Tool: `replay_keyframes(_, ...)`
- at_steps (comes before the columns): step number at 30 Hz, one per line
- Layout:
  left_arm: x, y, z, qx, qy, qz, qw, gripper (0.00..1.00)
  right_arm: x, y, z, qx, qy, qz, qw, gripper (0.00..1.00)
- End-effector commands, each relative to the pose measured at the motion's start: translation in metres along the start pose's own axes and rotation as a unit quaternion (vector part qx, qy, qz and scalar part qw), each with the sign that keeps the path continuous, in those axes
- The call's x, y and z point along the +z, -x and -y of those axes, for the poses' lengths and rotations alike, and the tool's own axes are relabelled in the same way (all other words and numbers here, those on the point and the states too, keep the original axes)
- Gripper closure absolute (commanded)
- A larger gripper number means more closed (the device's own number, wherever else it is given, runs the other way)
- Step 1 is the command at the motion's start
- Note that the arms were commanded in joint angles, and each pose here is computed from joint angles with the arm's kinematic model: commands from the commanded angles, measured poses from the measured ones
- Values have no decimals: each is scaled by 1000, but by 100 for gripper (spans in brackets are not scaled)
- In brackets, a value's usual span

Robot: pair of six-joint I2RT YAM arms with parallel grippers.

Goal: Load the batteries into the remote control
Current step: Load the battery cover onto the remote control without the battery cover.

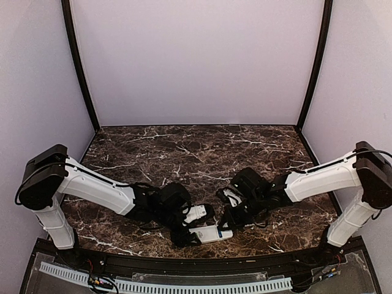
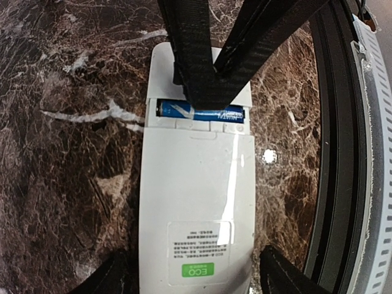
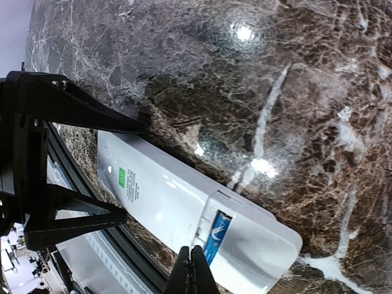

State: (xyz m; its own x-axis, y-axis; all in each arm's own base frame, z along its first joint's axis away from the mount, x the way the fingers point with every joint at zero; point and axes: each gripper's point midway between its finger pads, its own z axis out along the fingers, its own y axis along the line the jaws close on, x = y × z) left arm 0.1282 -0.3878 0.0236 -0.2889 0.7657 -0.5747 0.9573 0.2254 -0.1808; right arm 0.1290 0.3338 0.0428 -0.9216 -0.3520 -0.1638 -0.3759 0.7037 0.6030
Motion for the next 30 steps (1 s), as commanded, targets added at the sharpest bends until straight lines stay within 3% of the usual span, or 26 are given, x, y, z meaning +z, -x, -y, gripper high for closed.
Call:
replay_keyframes(1, -2, -31, 2, -17, -3, -53, 998, 28, -6, 5, -19, -20, 26, 2, 999, 100)
replay_keyframes(5, -13, -21, 5, -13, -2, -35, 999, 28, -15, 7, -18, -14, 11, 12, 1000, 100)
replay_keyframes(11, -52, 8, 11, -5, 10, 37, 999, 26, -42, 12, 15, 23, -78, 51, 995, 100)
replay_keyframes(15, -74, -2, 4, -62, 44, 51, 996, 28, -51, -2, 50, 55, -166, 42, 984, 100)
replay_keyframes(17, -78, -14, -5, -106, 74, 44, 991, 38, -49, -6, 58, 60, -193, 35, 979, 100)
replay_keyframes(21, -79, -51, -9, -202, 99, -6, 974, 68, -39, -14, 73, 64, -243, 13, 968, 100)
replay_keyframes(27, -58, -84, -2, -260, 91, -47, 960, 94, -20, -14, 65, 51, -256, -4, 965, 100)
replay_keyframes(30, -47, -86, 0, -258, 89, -61, 960, 100, -14, -19, 64, 51, -259, -11, 964, 100)
